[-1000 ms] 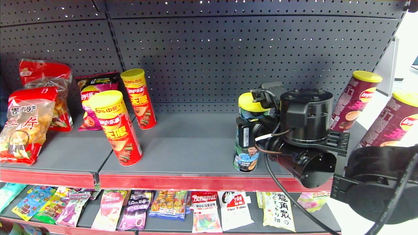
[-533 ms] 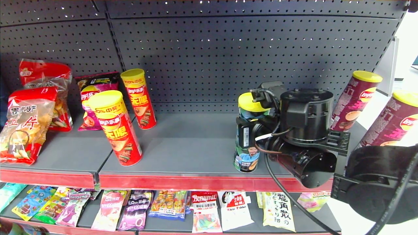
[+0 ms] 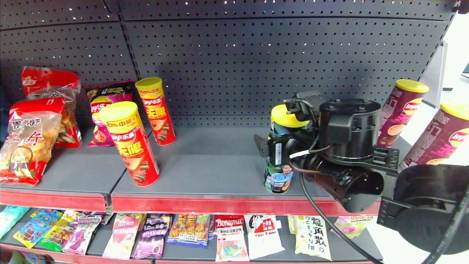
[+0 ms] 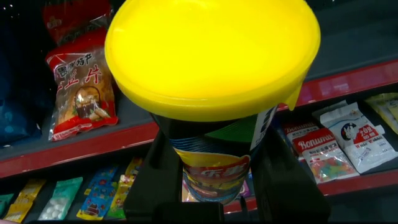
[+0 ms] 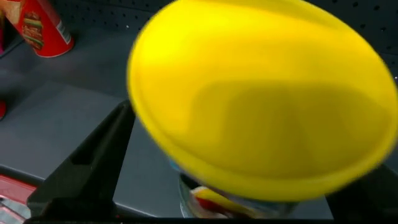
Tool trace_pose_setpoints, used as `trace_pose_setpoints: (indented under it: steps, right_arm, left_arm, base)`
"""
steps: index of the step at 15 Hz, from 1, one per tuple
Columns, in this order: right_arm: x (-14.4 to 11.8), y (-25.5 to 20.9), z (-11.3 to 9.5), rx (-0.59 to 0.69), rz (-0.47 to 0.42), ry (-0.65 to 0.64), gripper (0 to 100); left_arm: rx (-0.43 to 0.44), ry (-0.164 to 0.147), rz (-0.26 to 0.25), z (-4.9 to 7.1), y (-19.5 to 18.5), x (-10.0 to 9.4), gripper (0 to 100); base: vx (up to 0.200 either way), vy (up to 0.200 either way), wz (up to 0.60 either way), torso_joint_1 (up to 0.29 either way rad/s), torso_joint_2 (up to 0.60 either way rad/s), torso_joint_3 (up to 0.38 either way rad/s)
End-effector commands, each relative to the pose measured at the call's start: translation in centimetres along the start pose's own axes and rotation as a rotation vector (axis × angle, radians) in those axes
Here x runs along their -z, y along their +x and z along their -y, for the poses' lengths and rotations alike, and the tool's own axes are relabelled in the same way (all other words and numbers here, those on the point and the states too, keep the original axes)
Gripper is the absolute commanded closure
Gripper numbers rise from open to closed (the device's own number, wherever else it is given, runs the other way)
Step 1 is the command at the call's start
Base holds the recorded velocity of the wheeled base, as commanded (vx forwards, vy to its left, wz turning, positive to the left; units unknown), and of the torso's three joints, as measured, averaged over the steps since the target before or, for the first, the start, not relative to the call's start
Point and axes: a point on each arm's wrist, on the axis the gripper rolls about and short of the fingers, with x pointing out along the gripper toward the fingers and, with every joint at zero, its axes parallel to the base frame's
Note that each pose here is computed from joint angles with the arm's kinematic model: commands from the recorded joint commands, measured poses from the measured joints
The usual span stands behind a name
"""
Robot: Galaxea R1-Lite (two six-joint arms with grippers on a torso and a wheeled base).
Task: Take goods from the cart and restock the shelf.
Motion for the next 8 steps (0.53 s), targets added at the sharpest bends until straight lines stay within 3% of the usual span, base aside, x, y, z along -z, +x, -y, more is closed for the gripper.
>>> trace_pose_setpoints:
  steps: [1,8]
  right_arm:
    - [0.0,-1.6,1.0,0.0,0.002,0.003,0]
    - [0.4,-7.5,3.6,-0.077,0.025,0.031,0]
  left_arm:
    - [-0.001,0.0,0.001,0.0,0.0,0.0,100]
    - [-0.002,0.002,0.003,0.0,0.0,-0.1,100]
  base:
    - [0.0,0.0,0.0,0.0,0.0,0.0]
    - [0.0,0.0,0.0,0.0,0.0,0.0]
